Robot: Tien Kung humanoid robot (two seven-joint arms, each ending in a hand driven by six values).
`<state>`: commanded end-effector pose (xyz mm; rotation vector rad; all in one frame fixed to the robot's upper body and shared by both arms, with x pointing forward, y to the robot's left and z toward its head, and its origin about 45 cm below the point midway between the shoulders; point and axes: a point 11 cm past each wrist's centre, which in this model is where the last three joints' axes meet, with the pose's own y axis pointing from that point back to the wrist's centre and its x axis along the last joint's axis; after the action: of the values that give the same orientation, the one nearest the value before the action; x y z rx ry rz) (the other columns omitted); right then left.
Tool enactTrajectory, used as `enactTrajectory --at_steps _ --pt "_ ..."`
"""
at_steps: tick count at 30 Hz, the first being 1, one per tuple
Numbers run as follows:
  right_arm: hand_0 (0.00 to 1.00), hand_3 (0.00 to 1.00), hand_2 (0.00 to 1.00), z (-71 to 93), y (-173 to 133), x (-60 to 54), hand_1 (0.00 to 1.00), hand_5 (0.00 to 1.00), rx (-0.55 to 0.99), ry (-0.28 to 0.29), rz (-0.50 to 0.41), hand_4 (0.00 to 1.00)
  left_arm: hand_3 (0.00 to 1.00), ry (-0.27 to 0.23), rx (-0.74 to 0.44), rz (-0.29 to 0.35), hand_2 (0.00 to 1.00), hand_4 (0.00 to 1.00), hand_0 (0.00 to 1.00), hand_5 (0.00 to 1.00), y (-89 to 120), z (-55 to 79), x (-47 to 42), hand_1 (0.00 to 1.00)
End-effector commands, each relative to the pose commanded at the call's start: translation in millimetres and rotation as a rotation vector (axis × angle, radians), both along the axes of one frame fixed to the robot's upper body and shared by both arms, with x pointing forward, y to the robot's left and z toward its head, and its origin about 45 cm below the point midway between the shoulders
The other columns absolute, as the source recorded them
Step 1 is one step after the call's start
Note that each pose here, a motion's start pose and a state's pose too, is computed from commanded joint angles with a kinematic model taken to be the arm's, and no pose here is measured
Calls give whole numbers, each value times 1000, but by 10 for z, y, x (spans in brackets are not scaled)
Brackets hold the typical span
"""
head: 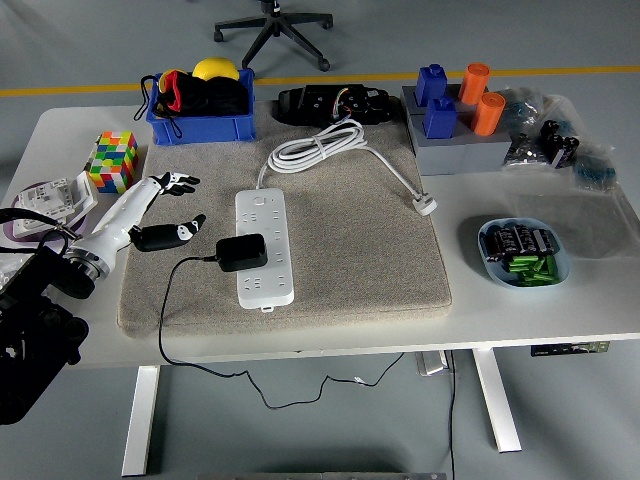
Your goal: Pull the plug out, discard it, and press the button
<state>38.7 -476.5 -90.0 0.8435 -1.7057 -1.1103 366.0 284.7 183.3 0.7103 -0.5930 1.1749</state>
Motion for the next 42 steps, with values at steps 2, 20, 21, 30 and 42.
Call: enactTrajectory --at_steps 2,20,21,30,42 --pt "741 632 673 0 0 -3 674 523 0 0 -1 662 796 7 10 -21 788 877 849 169 -42 -13 -13 822" --pt "742 632 673 -3 11 15 674 523 2 -5 -2 662 784 48 62 -92 778 956 857 85 -309 -188 10 843" --pt "742 632 673 -3 12 14 674 523 3 -5 -2 662 784 48 64 -90 778 956 857 85 -308 -198 13 843" --pt "742 632 673 -2 9 15 674 523 2 -5 -1 662 743 62 94 -83 646 925 842 2 -328 -265 40 729" --pt "742 632 673 -2 11 28 674 522 3 -8 -4 661 658 74 98 -78 544 905 770 2 -342 -295 62 621"
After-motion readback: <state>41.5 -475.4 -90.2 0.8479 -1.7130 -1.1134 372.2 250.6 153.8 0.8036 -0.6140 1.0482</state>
